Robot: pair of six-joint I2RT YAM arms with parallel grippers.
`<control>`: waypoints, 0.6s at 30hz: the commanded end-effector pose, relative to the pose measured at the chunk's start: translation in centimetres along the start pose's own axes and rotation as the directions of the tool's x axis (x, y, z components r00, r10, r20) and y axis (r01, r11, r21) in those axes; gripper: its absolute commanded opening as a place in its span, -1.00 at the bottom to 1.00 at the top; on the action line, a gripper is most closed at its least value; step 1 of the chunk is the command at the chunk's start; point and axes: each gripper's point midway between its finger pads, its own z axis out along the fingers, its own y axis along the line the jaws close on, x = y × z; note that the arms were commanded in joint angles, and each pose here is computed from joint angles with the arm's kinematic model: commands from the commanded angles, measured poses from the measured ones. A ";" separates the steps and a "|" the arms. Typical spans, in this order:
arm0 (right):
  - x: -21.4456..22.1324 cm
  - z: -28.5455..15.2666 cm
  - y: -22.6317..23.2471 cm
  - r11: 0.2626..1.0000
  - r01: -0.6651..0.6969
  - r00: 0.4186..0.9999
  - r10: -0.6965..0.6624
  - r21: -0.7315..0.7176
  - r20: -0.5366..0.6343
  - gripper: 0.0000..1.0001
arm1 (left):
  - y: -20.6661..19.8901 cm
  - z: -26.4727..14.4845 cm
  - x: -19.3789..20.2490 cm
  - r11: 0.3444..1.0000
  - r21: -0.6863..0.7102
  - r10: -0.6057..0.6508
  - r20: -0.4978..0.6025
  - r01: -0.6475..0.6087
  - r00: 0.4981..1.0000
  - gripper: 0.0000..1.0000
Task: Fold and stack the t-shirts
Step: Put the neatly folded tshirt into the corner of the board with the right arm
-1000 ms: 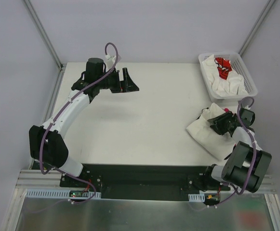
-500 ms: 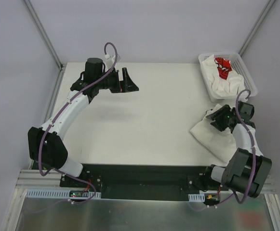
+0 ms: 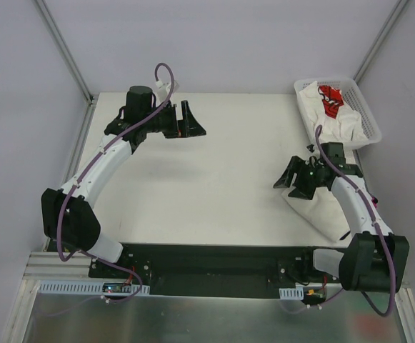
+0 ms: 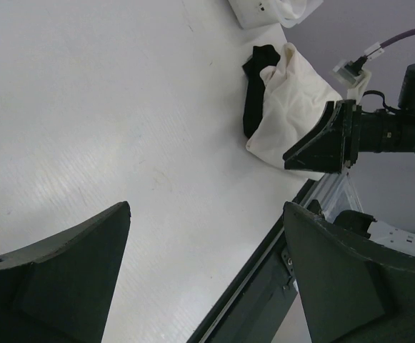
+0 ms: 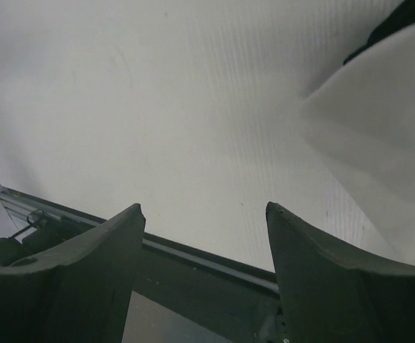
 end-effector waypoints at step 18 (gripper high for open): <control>6.2 5.2 -5.4 0.972 -0.167 0.960 0.198 0.168 -0.195 0.51 | -2.1 -0.8 -0.8 0.996 0.065 0.060 0.027 -0.061 0.998 0.74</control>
